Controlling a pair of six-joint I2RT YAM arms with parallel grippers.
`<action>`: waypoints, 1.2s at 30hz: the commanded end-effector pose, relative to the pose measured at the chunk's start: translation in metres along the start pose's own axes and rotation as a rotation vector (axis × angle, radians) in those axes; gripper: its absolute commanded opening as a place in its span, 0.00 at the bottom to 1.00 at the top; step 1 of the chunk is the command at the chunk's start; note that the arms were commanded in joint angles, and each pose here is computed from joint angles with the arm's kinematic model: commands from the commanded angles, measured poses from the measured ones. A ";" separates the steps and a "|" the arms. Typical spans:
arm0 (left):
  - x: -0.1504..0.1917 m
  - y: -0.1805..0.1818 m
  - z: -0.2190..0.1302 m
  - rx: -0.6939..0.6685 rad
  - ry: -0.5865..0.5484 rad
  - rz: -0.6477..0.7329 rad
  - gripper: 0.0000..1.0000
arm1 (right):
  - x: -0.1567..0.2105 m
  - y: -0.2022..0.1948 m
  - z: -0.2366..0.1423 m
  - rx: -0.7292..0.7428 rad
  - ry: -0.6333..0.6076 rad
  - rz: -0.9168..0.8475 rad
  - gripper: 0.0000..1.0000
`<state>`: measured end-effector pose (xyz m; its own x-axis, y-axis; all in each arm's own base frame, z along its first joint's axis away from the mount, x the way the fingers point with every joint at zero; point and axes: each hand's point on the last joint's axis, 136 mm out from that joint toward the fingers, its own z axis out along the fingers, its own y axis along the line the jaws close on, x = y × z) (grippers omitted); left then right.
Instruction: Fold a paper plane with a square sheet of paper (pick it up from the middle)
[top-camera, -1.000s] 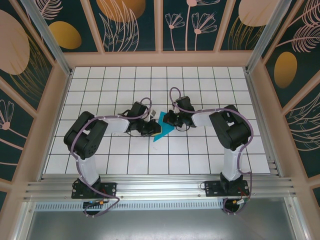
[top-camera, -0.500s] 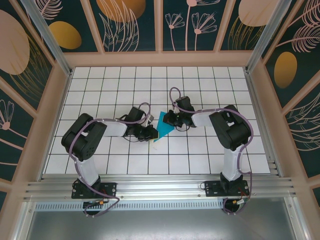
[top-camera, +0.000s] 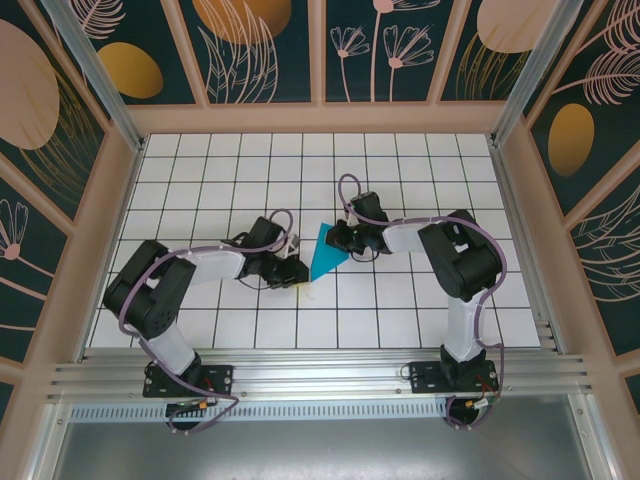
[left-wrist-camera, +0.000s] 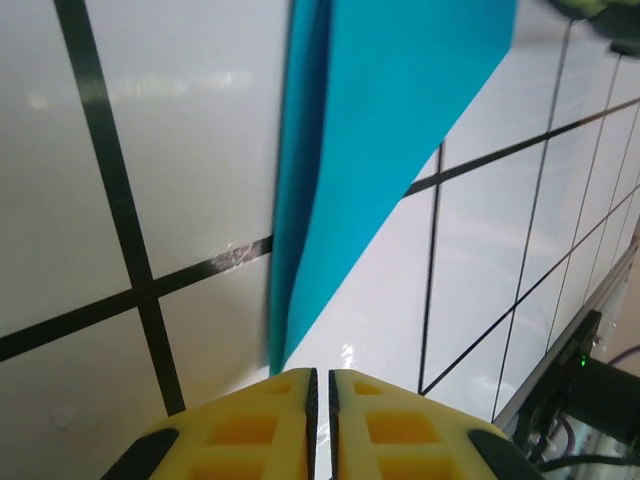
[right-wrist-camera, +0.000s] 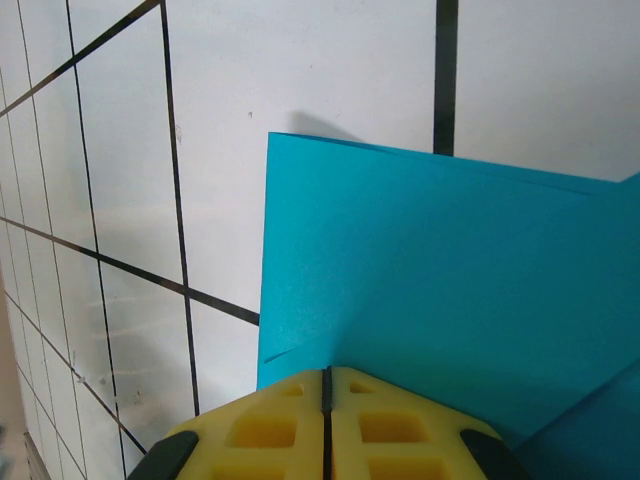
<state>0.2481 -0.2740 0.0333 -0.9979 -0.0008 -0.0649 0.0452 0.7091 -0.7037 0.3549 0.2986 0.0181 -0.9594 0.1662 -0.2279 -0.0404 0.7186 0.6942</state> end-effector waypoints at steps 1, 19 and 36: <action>-0.023 -0.013 -0.018 -0.031 -0.114 0.031 0.16 | 0.029 -0.043 0.012 0.170 0.066 0.008 0.10; -0.060 -0.031 -0.061 0.014 -0.455 0.034 0.18 | 0.069 -0.026 -0.016 0.114 0.133 -0.215 0.11; -0.057 -0.048 -0.036 0.107 -0.353 0.099 0.25 | 0.017 0.010 -0.085 0.146 -0.200 -0.139 0.26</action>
<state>0.2999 -0.2680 0.0870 -0.9055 -0.2234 -0.3607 0.1216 0.6778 -0.7251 0.3168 0.2752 0.0781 -0.8875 0.0774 -0.4543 -0.2277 0.7835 0.5782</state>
